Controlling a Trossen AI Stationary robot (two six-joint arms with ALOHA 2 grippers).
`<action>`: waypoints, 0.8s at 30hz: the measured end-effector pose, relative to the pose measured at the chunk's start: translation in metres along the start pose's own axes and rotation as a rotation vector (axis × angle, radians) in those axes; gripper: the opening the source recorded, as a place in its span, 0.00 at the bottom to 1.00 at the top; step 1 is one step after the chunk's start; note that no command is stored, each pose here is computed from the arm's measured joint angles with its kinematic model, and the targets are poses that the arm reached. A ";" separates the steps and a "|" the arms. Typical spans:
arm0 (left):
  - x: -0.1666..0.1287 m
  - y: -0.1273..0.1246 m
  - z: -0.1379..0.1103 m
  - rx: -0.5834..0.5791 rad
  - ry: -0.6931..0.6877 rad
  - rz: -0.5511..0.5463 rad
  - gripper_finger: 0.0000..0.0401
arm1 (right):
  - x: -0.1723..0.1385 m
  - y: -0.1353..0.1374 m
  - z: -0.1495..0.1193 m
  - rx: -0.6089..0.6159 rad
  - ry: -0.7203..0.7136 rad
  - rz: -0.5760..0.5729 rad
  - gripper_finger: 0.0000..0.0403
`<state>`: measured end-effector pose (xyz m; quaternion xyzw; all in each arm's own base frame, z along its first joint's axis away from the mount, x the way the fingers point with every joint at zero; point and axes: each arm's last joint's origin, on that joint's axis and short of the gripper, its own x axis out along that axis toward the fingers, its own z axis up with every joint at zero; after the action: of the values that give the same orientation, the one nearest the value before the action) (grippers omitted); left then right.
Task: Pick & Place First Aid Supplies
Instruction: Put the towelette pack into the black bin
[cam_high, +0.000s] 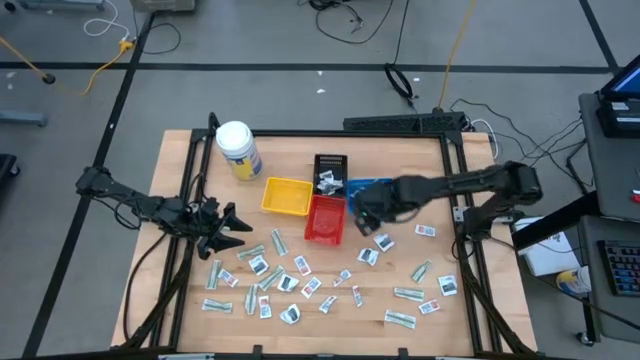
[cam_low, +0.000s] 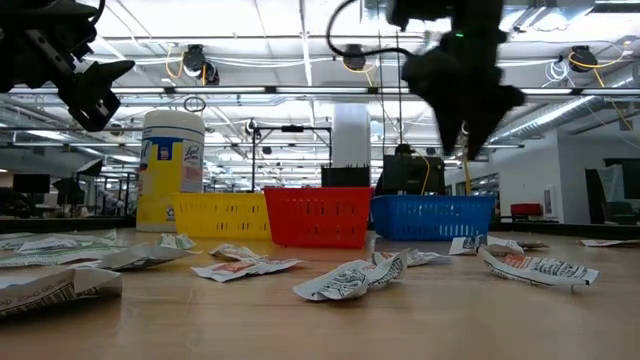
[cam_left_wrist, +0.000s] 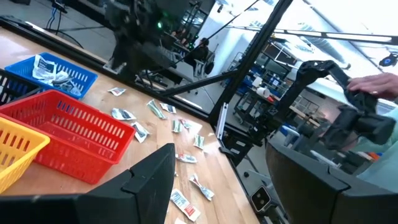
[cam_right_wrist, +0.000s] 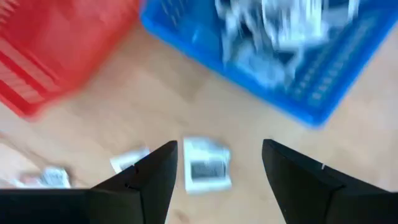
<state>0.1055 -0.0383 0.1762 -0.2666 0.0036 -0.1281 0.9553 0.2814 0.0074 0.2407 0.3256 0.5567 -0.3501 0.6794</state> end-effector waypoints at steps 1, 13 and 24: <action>0.000 0.000 0.000 0.000 -0.001 -0.001 0.64 | 0.003 -0.003 -0.008 0.009 0.016 0.002 0.56; 0.000 0.000 0.000 0.000 0.000 -0.001 0.64 | 0.026 -0.016 -0.043 -0.015 0.047 0.026 0.56; 0.000 0.000 0.000 0.000 -0.001 -0.001 0.64 | 0.066 -0.014 -0.047 -0.008 0.058 0.014 0.56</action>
<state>0.1055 -0.0383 0.1764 -0.2667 0.0032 -0.1283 0.9552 0.2535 0.0318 0.1667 0.3367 0.5751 -0.3334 0.6669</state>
